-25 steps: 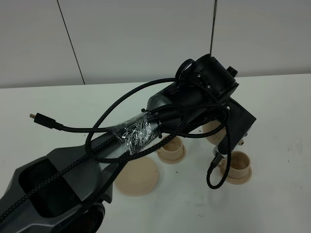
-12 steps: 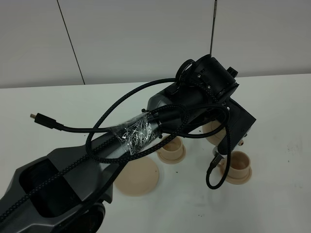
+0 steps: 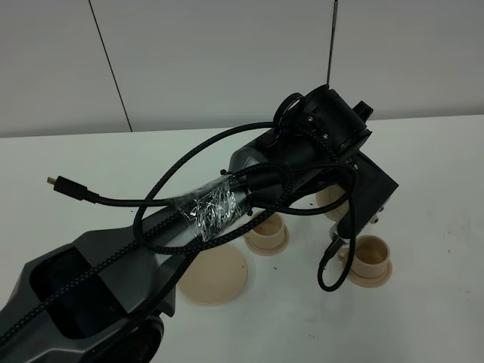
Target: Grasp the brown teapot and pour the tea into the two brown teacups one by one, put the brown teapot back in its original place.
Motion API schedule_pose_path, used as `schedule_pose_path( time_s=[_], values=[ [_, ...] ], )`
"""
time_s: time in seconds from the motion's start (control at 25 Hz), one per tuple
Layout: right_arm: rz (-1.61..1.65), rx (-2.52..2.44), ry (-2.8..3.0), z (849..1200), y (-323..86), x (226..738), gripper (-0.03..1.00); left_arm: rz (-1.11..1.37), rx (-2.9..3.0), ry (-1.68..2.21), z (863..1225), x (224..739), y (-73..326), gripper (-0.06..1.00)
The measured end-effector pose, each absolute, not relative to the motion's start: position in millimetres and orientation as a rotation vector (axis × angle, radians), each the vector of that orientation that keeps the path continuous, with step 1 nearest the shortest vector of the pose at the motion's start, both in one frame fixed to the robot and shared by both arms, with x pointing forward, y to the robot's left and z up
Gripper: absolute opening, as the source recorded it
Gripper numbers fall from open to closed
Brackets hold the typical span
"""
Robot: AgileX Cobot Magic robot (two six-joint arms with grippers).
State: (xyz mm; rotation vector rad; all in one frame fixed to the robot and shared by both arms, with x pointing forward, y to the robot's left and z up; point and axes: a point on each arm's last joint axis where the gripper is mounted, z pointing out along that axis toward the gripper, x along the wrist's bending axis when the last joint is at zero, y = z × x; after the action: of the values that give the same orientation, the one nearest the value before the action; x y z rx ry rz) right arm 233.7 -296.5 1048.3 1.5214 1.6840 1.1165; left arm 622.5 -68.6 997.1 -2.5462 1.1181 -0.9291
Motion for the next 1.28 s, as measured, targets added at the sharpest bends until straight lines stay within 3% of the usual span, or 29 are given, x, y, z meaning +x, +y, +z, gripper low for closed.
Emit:
schedule_pose_path(
  time_s=[1.28],
  values=[
    [1.117, 1.521, 1.684, 1048, -297, 234, 0.24, -0.85, -2.479, 1.137, 997, 611, -72, 0.17]
  ],
)
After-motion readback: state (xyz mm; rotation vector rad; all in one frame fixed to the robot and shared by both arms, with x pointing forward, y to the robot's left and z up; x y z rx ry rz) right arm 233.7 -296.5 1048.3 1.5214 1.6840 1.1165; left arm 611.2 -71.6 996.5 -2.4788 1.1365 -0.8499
